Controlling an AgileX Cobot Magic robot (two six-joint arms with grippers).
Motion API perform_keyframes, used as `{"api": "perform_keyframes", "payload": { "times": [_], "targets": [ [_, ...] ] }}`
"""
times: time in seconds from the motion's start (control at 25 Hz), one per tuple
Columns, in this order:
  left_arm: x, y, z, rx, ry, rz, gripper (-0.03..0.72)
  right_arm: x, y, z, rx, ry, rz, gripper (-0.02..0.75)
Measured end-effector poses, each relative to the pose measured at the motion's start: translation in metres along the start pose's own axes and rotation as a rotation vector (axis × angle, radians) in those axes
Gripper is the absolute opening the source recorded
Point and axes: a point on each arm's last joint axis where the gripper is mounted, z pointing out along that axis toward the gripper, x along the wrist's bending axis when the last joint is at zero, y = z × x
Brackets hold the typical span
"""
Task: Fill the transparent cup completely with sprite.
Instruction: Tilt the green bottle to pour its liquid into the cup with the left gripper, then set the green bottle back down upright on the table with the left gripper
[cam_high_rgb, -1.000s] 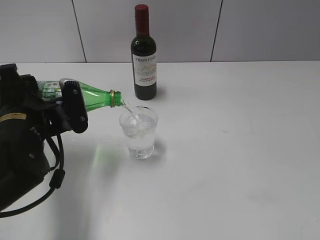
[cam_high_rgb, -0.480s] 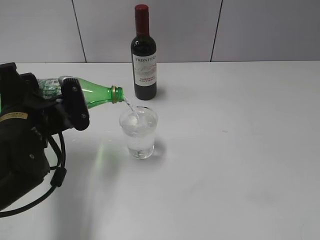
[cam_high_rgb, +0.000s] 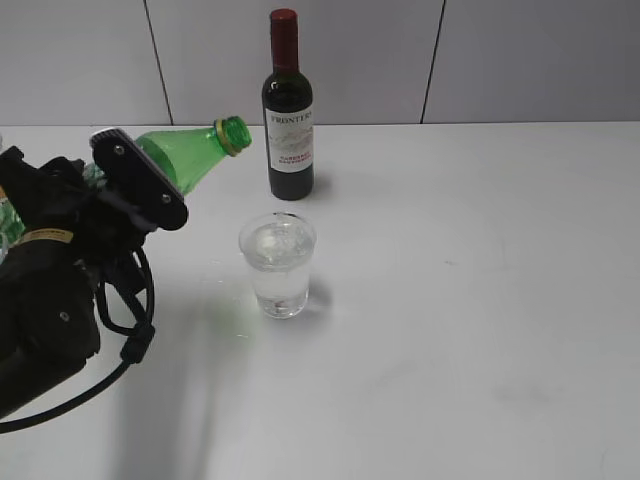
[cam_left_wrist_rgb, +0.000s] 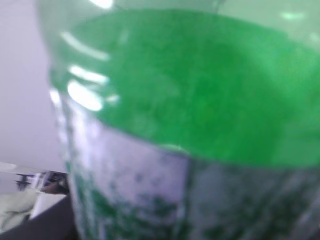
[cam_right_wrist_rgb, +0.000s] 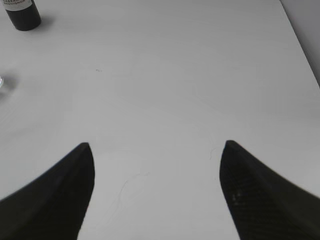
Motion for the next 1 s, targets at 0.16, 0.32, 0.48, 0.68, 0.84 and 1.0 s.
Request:
{"api": "perform_keyframes", "payload": {
  "times": [0.16,0.32,0.48,0.68,0.84,1.0],
  "targets": [
    [-0.004,0.003,0.0,-0.027,-0.047,-0.265,0.446,0.0,0.0,0.0,0.0,0.0,0.0,0.591],
    [-0.003,0.007,0.003,-0.077,-0.068,-0.487,0.446,0.0,0.0,0.0,0.0,0.0,0.0,0.591],
    [0.002,0.011,0.009,-0.146,-0.084,-0.676,0.446,0.0,0.0,0.0,0.0,0.0,0.0,0.591],
    [0.01,0.013,0.019,-0.229,-0.133,-0.93,0.446,0.0,0.0,0.0,0.0,0.0,0.0,0.59],
    [0.017,0.01,0.031,-0.264,-0.184,-1.124,0.446,0.0,0.0,0.0,0.0,0.0,0.0,0.59],
    [0.022,0.01,0.041,-0.351,-0.248,-1.158,0.446,0.0,0.0,0.0,0.0,0.0,0.0,0.59]
  ]
}}
